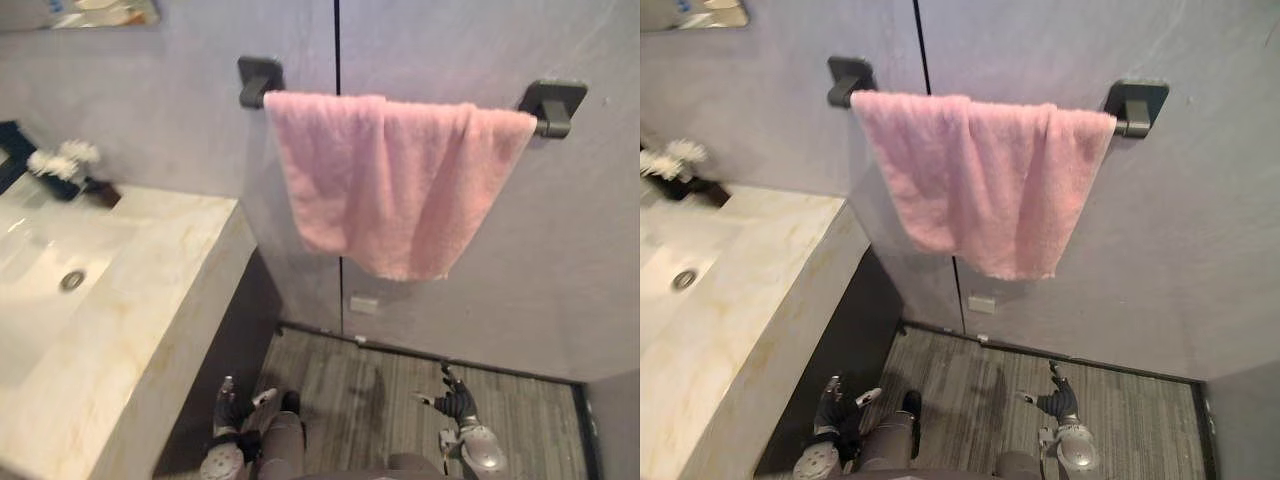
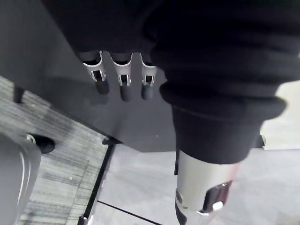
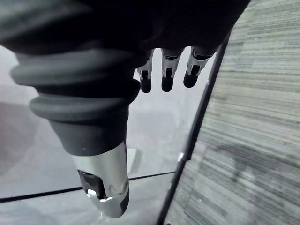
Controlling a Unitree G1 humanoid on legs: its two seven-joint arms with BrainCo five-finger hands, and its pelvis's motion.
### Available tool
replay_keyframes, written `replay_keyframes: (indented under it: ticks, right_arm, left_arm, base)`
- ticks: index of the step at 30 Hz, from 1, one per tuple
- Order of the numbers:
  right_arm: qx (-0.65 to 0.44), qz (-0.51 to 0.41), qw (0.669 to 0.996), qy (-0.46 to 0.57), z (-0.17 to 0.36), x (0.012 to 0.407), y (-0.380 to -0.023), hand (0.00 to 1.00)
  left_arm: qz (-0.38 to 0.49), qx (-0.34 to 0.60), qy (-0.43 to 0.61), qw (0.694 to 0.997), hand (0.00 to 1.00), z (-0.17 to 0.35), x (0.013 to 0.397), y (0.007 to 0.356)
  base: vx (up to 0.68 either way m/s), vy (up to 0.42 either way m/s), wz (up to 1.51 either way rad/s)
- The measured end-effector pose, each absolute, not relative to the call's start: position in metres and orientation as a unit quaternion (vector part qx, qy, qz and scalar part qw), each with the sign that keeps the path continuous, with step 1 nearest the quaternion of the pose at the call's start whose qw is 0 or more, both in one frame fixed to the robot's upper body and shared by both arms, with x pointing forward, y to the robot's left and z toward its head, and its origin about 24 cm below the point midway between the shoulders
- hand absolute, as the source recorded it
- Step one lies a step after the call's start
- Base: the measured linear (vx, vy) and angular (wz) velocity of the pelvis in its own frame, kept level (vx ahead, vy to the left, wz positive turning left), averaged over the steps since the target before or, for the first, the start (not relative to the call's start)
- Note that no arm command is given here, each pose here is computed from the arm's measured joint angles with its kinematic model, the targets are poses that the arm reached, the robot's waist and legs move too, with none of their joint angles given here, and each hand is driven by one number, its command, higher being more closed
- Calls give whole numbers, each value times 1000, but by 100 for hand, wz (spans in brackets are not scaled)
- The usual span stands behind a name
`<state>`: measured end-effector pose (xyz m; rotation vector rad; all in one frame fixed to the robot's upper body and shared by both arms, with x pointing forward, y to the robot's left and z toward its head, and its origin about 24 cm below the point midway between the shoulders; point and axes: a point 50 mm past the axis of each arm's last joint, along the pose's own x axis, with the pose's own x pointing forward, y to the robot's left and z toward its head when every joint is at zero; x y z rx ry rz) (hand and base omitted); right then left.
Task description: Organize washtable
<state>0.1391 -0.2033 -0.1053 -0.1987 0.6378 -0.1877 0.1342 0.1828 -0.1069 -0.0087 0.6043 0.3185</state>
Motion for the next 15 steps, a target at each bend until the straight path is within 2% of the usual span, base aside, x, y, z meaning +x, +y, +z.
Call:
replay_keyframes:
  ticks: [3,7,12,15]
  right_arm:
    - [-100,-102,938,315,-106,136,-207,0]
    - [-100,-103,935,323,-107,129,-209,0]
    - [-85,-133,924,348,-116,126,-219,0]
    - [-75,-152,917,360,-121,128,-224,0]
  left_arm:
    - [156,-1,284,946,0,-102,137,184]
    - [153,10,257,954,0,-92,146,190]
    - [131,25,267,954,0,-97,157,190]
    - [126,52,293,946,0,-105,149,202]
  base:
    - [-304,-192,85]
    - [-115,-16,73]
    - [-115,141,99]
    - [-117,208,24]
